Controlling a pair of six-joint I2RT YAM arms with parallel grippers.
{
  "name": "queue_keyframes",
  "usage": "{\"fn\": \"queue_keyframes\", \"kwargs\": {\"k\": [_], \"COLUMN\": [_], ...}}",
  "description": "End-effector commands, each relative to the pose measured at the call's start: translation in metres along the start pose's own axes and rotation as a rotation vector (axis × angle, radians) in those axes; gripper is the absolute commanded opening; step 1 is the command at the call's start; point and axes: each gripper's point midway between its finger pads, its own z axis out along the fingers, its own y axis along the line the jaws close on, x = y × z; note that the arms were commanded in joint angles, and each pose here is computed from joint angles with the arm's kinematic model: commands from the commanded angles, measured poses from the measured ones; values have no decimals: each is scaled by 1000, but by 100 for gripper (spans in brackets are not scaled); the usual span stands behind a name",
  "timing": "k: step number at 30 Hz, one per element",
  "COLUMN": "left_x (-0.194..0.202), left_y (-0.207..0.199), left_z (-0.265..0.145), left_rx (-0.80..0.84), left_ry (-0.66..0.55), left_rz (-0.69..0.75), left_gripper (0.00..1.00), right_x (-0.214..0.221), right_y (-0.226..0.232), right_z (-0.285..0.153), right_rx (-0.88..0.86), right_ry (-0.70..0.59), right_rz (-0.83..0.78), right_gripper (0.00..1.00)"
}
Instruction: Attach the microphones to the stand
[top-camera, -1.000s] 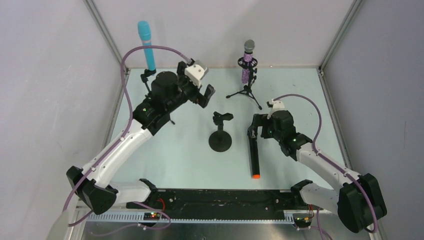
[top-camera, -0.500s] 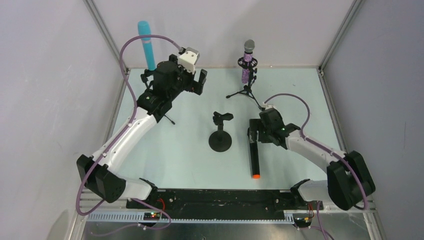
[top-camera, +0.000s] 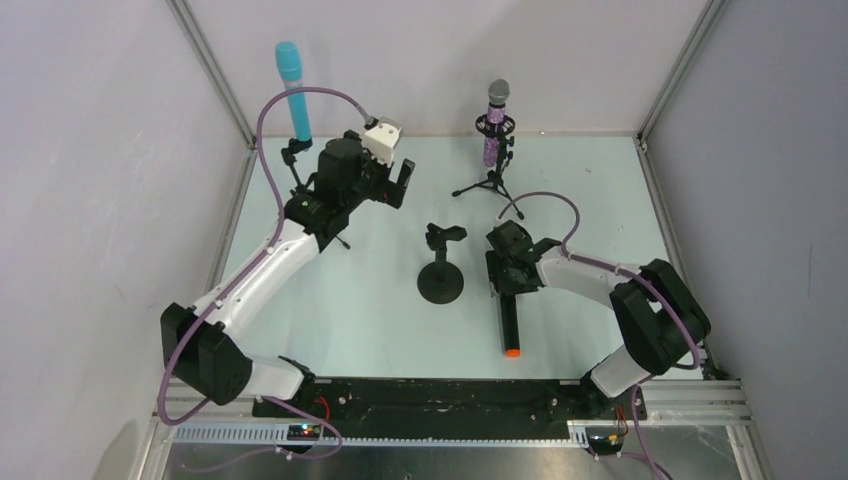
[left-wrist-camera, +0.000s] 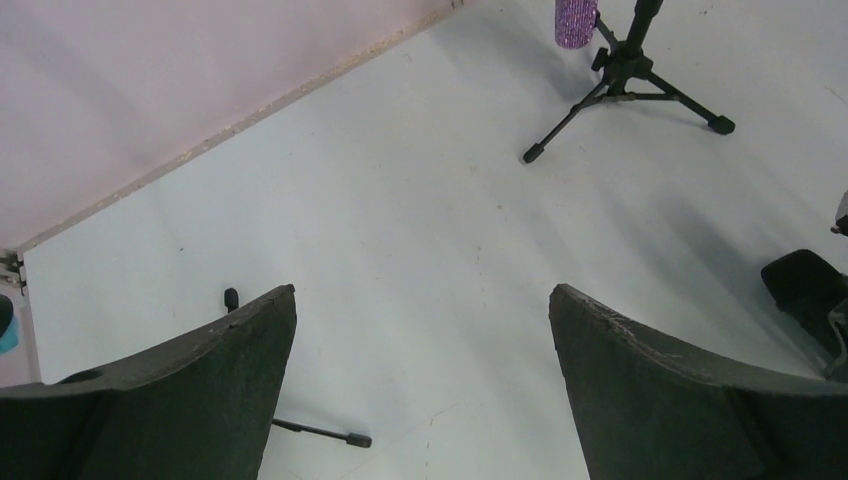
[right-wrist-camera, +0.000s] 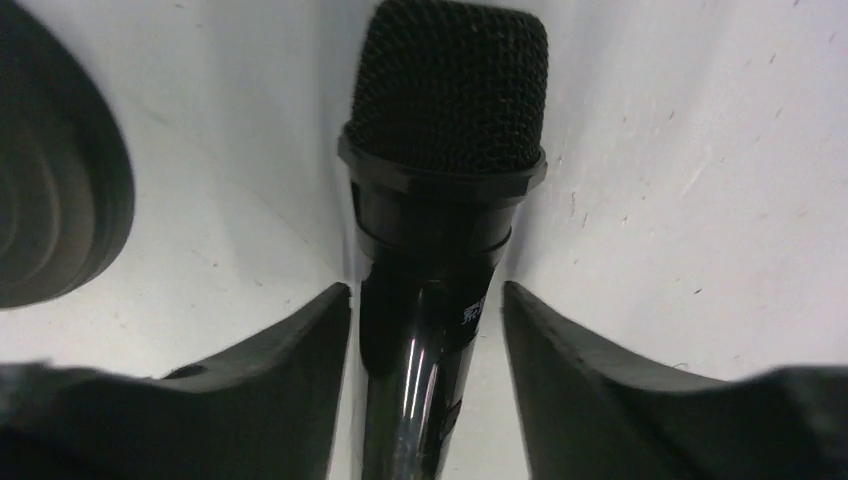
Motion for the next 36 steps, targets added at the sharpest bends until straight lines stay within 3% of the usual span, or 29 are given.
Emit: {"fn": "queue_keyframes", "kwargs": {"k": [1, 5, 8, 11, 22, 26, 36], "left_x": [-20, -21, -22, -24, -31, -33, -37], "left_y": [2, 5, 7, 9, 9, 9, 7], "left_z": [-10, -13, -15, -17, -25, -29, -33], "left_rx": [5, -6, -19, -24, -18, -17, -3], "left_ry": [-76, -81, -84, -92, -115, -125, -143], "left_rz": [16, 22, 24, 29, 35, 46, 55], "left_gripper": [100, 100, 100, 100, 98, 98, 98], "right_x": [5, 11, 10, 5, -35, -70, -153], "right_y": [-2, 2, 5, 8, 13, 12, -5], "right_z": [5, 13, 15, 14, -14, -48, -179], "right_rx": [53, 54, 48, 37, -123, -217, -307], "right_ry": [40, 72, 80, 77, -4, -128, -669], "right_rz": [34, 20, 3, -13, -4, 7, -64], "right_gripper": [54, 44, 29, 20, 0, 0, 0]}}
